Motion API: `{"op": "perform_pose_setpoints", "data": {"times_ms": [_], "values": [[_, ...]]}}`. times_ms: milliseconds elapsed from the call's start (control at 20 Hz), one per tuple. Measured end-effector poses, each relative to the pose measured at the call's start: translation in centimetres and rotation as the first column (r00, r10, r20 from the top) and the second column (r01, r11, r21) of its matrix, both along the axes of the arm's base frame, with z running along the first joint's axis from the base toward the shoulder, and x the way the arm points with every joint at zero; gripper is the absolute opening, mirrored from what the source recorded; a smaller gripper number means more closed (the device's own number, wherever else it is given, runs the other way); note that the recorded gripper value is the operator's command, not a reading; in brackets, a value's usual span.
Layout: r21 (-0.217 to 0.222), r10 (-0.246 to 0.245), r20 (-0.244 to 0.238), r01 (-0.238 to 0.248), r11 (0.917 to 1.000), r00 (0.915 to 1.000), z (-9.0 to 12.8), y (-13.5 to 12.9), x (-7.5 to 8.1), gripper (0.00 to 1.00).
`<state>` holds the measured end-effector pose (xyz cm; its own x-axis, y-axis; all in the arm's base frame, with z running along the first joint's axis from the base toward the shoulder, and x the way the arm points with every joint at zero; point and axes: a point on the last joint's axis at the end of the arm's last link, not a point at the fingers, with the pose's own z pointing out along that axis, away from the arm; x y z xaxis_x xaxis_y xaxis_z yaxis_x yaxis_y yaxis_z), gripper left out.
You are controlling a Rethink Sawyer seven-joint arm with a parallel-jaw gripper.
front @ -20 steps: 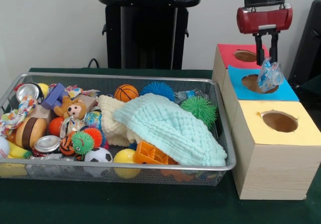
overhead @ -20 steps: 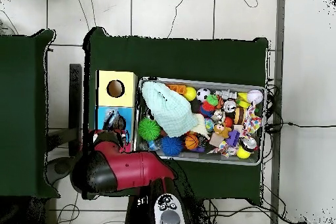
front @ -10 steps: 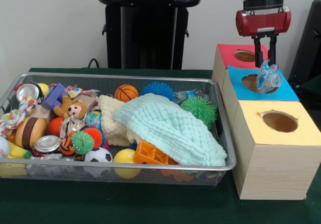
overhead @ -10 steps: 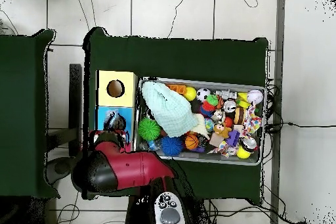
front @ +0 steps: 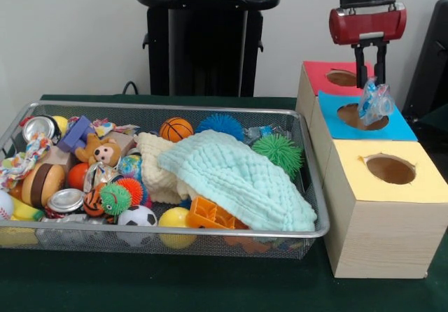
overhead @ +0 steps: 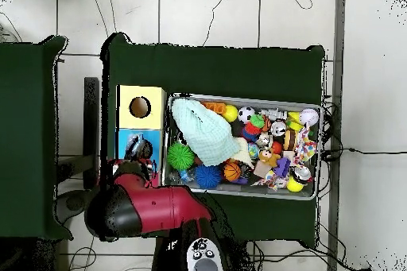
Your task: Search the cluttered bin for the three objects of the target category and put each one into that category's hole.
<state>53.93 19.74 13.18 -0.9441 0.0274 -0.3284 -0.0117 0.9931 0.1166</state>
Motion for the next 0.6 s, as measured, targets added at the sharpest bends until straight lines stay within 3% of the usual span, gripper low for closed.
{"op": "perform_pose_setpoints", "data": {"times_ms": [600], "values": [[-0.003, 0.008, 0.031, -0.008, 1.0, 0.9995, 1.4, 0.4, 0.4, 0.0]]}}
